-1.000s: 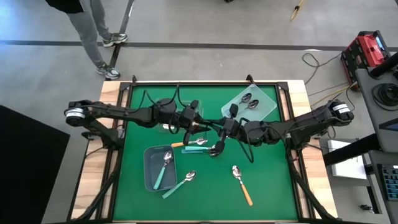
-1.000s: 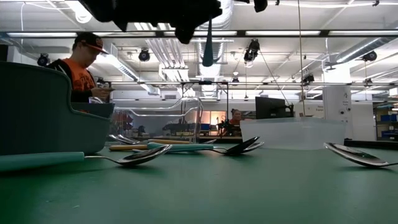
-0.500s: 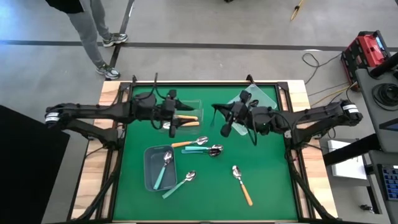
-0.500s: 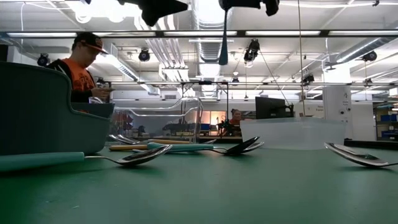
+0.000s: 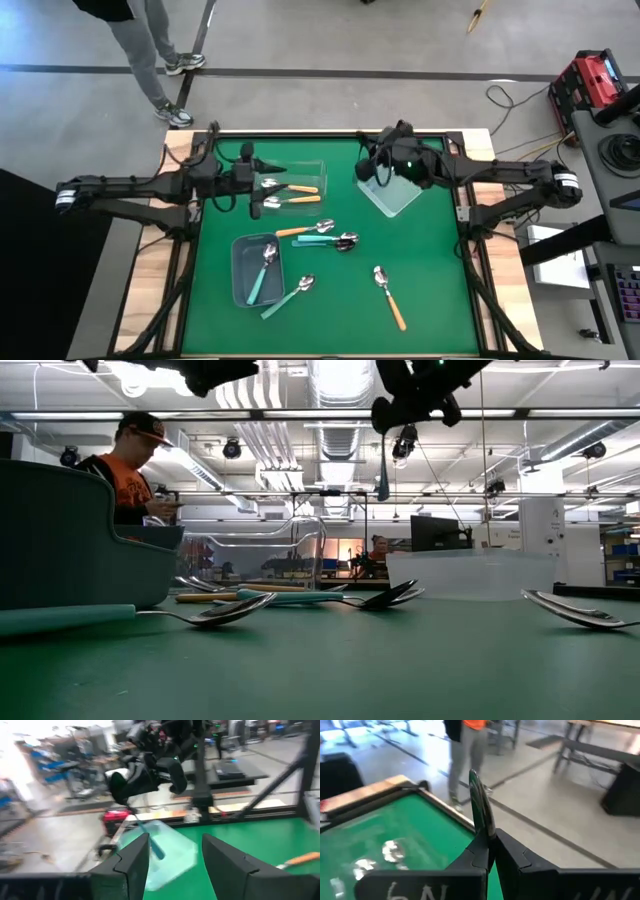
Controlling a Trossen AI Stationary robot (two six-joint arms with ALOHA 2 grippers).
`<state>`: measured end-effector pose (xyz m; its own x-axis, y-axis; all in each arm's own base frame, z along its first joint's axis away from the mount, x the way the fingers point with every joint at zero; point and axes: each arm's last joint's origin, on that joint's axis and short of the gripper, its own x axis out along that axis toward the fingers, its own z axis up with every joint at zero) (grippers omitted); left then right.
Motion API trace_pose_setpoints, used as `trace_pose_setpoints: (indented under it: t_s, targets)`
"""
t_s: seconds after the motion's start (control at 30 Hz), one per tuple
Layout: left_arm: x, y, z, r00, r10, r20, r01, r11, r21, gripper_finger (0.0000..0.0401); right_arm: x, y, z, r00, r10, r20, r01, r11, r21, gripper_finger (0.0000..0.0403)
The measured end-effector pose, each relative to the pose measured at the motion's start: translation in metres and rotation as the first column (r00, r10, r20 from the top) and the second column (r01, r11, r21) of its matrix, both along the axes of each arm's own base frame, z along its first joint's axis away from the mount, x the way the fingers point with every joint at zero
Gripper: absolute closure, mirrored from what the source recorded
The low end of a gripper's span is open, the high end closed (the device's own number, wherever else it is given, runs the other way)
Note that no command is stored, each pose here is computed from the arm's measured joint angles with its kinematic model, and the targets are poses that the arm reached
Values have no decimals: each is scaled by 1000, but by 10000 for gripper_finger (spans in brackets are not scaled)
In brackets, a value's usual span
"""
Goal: Sort silverware by color (type)
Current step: Put the blue spoon into the white bin
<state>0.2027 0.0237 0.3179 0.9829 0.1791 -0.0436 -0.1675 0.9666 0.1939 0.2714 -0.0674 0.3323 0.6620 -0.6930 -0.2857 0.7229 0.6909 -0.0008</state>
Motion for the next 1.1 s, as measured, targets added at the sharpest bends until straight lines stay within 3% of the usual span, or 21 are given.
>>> trace_pose_setpoints:
  t_s: [0.17,0.4,0.57,1.1]
  targets:
    - [-15,0,-4,998,58,24,-59,997,51,239,-11,-26,8,997,-79,-13,79,993,89,394]
    - [-25,-1,-5,995,56,84,-65,992,105,239,-23,-54,13,994,-93,54,77,966,247,394]
    - [-29,-1,-7,997,73,40,-77,991,113,239,-29,-65,10,989,-124,85,92,944,316,394]
    - [-22,0,-14,997,81,-14,-78,986,149,239,-53,-75,-17,946,-307,-106,318,813,487,394]
